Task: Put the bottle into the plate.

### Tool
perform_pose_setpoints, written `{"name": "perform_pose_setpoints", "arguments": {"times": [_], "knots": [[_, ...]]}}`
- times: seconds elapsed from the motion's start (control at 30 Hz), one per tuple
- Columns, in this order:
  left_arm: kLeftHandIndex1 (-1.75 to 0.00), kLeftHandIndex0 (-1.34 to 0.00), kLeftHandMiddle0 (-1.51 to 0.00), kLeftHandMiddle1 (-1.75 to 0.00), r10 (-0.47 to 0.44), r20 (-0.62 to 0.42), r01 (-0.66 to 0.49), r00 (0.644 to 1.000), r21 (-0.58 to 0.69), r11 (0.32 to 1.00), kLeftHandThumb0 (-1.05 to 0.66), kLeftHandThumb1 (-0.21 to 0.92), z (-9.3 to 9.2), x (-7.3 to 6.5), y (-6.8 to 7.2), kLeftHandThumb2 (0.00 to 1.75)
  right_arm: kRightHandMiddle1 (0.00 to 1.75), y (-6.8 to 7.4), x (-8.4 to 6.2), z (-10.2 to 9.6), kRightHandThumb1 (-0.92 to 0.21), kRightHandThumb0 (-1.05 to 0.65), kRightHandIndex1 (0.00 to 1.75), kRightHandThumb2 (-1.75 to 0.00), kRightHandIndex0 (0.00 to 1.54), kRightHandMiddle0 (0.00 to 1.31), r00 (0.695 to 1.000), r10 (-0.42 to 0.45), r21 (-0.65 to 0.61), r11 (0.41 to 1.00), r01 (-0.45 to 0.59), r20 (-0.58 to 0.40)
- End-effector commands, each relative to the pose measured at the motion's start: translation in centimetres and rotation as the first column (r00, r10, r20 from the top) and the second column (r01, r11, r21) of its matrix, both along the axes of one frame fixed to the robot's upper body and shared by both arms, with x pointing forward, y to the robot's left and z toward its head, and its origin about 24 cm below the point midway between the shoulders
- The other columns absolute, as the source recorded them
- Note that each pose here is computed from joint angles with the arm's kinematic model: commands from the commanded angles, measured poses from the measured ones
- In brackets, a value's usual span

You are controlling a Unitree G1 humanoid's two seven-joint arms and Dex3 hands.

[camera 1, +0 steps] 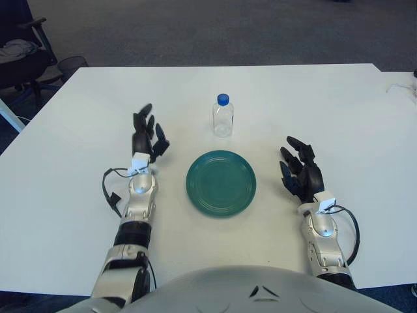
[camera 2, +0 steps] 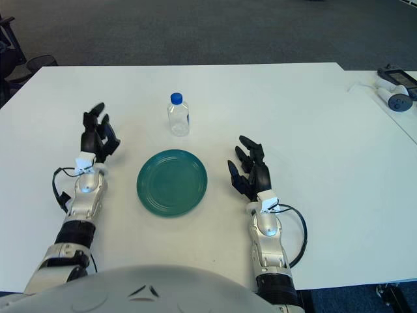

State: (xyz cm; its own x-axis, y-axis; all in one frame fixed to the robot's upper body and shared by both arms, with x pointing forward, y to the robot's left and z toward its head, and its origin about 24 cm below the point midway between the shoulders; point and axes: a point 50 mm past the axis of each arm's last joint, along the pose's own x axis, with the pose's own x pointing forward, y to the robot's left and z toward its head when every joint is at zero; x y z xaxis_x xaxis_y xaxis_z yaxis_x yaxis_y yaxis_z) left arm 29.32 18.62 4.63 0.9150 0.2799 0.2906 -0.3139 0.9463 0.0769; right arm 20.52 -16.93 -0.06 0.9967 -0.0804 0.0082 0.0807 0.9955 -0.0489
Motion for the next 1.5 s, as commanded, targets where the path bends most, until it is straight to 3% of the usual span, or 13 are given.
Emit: {"name": "perform_pose_setpoints", "arguments": {"times": [0.0, 0.27, 0.47, 0.9, 1.0, 1.23, 1.33, 1.47], "knots": [[-0.28, 0.0, -0.11, 0.0, 0.008, 0.014, -0.009, 1.0, 0.026, 1.0, -0.87, 0.92, -0.1, 0.7, -0.1, 0.6, 0.74, -0.1, -1.2, -2.3, -0.92, -0.68, 0.03, -0.37, 0.42, 0.0, 0.991, -0.013, 0.017, 1.0, 0.016, -0.133], [-0.14, 0.0, -0.04, 0.0, -0.009, 0.054, 0.009, 0.998, 0.002, 1.0, -0.92, 0.92, 0.6, 2.2, -0.7, 0.39, 0.73, -0.1, -1.2, -2.3, -0.92, -0.68, 0.03, -0.37, 0.41, 0.0, 0.99, -0.014, 0.022, 1.0, 0.017, -0.139], [-0.15, 0.0, -0.02, 0.0, -0.025, 0.088, 0.025, 0.996, 0.008, 1.0, -0.94, 0.92, 1.4, 3.0, -1.3, 0.34, 0.73, -0.1, -1.1, -2.4, -0.92, -0.68, 0.03, -0.36, 0.42, 0.0, 0.99, -0.017, 0.025, 0.999, 0.02, -0.141], [-0.21, 0.0, -0.03, -0.01, -0.109, 0.042, 0.107, 0.993, 0.034, 0.994, -0.95, 0.92, 3.4, 6.3, -3.3, 0.26, 0.76, 0.0, -0.8, -2.5, -0.92, -0.66, 0.04, -0.35, 0.43, 0.0, 0.99, -0.006, 0.03, 1.0, 0.01, -0.143], [-0.23, 0.0, -0.04, -0.02, -0.156, 0.004, 0.156, 0.988, 0.046, 0.987, -0.96, 0.92, 3.5, 7.0, -5.2, 0.26, 0.78, 0.0, -0.6, -2.5, -0.91, -0.66, 0.04, -0.35, 0.43, 0.0, 0.989, -0.003, 0.03, 1.0, 0.008, -0.145], [-0.25, 0.0, -0.06, -0.02, -0.256, -0.046, 0.258, 0.966, 0.069, 0.964, -0.98, 0.92, 3.3, 7.2, -7.7, 0.29, 0.82, 0.2, -0.4, -2.5, -0.91, -0.67, 0.04, -0.35, 0.43, 0.0, 0.99, -0.005, 0.032, 0.999, 0.01, -0.143], [-0.24, 0.0, -0.06, -0.02, -0.361, -0.099, 0.37, 0.927, 0.095, 0.924, -1.0, 0.92, 2.9, 7.1, -9.3, 0.36, 0.82, 0.3, -0.4, -2.5, -0.92, -0.68, 0.04, -0.36, 0.43, 0.0, 0.99, -0.006, 0.033, 0.999, 0.011, -0.142], [-0.21, 0.0, -0.06, -0.02, -0.436, -0.144, 0.451, 0.888, 0.099, 0.887, -1.04, 0.92, 2.7, 7.2, -9.7, 0.44, 0.84, 0.4, -0.3, -2.5, -0.92, -0.69, 0.04, -0.38, 0.43, 0.0, 0.99, -0.006, 0.033, 0.999, 0.01, -0.143]]}}
